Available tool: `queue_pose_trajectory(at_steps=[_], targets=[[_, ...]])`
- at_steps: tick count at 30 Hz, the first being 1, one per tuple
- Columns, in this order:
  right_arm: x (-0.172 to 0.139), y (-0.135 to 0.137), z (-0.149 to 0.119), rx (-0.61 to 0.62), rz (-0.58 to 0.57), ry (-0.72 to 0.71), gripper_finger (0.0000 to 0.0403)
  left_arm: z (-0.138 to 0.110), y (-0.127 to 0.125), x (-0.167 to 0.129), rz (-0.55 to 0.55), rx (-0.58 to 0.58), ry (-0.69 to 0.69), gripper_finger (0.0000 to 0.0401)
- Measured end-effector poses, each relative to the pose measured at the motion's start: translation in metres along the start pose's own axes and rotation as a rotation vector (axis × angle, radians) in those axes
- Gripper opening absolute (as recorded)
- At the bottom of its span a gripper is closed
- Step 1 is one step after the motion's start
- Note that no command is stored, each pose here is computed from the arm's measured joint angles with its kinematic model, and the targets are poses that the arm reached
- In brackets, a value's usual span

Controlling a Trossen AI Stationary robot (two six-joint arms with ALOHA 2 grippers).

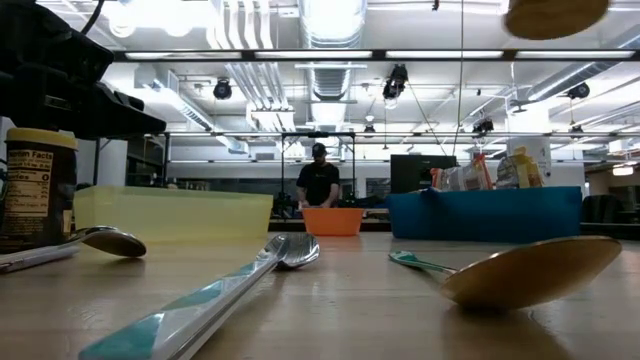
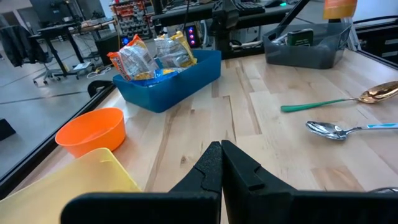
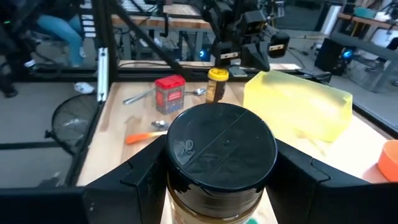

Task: Pick & Place Food Item
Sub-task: Put the orange seasoning bottle into the black bin

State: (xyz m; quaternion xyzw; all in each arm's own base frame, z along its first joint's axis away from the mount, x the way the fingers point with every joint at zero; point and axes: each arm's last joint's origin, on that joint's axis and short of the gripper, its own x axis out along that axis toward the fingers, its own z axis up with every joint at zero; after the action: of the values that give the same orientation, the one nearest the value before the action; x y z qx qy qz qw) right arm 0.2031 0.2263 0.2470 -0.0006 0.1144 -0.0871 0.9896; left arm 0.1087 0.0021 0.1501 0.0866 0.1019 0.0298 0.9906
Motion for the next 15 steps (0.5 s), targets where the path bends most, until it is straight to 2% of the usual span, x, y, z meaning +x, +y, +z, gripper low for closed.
queue_pose_trajectory(at_steps=[7,15], targets=[[-0.036,-0.008,0.000,0.031,0.062,0.065,0.0207,0.000,0.000,0.000,0.000,0.000,0.000,0.0000],[-0.076,-0.018,-0.008,0.201,0.140,0.185,0.0207,0.000,0.000,0.000,0.000,0.000,0.000,0.0000]])
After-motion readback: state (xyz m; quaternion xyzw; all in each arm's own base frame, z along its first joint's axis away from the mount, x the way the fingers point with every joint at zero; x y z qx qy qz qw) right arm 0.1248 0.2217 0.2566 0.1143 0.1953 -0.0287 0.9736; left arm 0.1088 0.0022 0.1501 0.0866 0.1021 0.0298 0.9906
